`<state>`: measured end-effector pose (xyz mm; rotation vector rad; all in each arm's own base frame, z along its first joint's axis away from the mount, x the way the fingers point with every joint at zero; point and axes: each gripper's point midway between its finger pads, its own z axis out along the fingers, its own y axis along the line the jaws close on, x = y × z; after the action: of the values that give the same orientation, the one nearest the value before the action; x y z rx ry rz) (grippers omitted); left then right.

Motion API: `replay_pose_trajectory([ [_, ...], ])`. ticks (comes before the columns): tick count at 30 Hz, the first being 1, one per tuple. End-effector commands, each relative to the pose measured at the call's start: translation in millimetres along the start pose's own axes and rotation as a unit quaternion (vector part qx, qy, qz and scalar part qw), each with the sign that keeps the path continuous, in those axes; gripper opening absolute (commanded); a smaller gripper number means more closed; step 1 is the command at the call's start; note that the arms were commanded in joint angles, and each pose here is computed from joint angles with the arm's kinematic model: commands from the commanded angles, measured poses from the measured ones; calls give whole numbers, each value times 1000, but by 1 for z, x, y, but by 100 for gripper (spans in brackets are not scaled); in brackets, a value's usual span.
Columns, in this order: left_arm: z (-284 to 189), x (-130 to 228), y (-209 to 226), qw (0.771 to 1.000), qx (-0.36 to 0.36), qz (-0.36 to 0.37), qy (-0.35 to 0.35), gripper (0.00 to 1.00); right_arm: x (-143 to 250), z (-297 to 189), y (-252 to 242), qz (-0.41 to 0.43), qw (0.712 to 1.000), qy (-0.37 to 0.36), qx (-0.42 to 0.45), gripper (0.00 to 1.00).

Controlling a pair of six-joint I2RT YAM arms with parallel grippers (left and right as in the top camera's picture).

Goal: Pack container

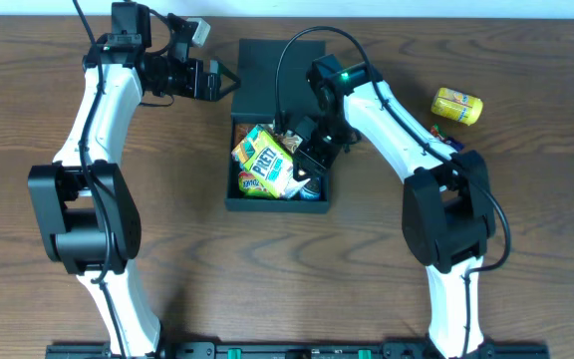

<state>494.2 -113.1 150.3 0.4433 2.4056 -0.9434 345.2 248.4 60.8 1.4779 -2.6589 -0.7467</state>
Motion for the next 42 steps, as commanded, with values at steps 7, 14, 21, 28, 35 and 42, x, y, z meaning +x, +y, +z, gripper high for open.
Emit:
replay_pose_trajectory([
  [7, -11, -15, -11, 999, 6, 27, -18, 95, -3, 7, 10, -6, 1000, -6, -26, 17],
  [14, -14, -15, -7, 1000, 3, 23, -20, 95, -4, 7, 11, -5, 999, -9, -30, 39],
  [21, -15, -11, -5, 1000, 3, 13, -13, 95, -5, 7, 12, 25, 999, -8, -31, 63],
  [28, -22, -12, 3, 1000, -3, 7, -19, 96, -29, -16, 12, 75, 996, -39, -13, 91],
  [35, -47, -13, 19, 999, -22, -21, -33, 95, -48, -35, -10, 97, 986, -32, 132, 99],
  [42, -96, -12, 47, 995, -65, -51, -61, 95, -73, -23, -7, 118, 953, -38, 277, 99],
])
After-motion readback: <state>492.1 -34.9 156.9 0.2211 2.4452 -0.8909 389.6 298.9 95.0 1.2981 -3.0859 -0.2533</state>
